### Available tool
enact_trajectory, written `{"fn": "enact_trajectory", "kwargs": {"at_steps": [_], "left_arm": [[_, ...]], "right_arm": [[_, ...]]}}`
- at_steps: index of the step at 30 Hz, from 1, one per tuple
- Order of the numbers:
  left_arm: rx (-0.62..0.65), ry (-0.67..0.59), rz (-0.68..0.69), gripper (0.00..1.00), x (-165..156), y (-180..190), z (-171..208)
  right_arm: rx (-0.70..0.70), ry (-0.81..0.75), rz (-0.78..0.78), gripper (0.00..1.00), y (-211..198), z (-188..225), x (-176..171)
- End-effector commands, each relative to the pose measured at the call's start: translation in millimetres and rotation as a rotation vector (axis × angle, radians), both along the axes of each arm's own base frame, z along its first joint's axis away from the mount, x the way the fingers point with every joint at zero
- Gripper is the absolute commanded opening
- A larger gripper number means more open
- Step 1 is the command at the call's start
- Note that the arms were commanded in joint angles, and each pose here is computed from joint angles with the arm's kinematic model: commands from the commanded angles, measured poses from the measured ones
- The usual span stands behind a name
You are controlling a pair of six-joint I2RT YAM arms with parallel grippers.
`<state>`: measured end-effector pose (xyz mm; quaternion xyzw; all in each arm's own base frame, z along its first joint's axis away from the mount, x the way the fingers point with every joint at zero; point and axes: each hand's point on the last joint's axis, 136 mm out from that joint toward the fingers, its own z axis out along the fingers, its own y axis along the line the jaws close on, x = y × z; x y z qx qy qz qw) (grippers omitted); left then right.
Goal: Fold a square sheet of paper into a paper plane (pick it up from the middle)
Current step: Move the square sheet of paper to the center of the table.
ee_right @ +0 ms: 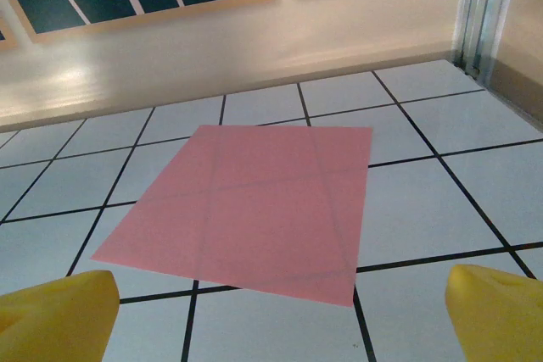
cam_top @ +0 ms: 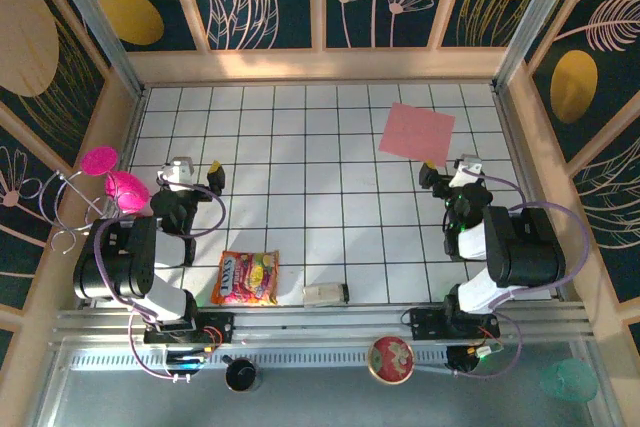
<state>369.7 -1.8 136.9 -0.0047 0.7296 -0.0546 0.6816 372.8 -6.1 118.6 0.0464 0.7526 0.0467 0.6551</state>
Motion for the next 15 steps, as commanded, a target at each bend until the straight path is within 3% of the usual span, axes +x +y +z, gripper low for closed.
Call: {"fn": "enact_trajectory", "kwargs": {"at_steps": [1,10,15], "left_arm": [[0.016,-0.024,-0.022,0.99,1.2,-3.3,5.3],[0.016,-0.031,-0.027,0.99,0.0,-4.0,6.4],[-0.022,-0.018,0.111,0.99,1.7,19.4,4.7]], "right_arm": [[-0.020,-0.027,0.001,0.99,-1.0,7.6,4.5],[-0.019,-0.025,0.003,0.99,-1.0,6.9,4.6],[-0.016,-0.026,0.005,0.99,-1.0,7.3,4.7]]}}
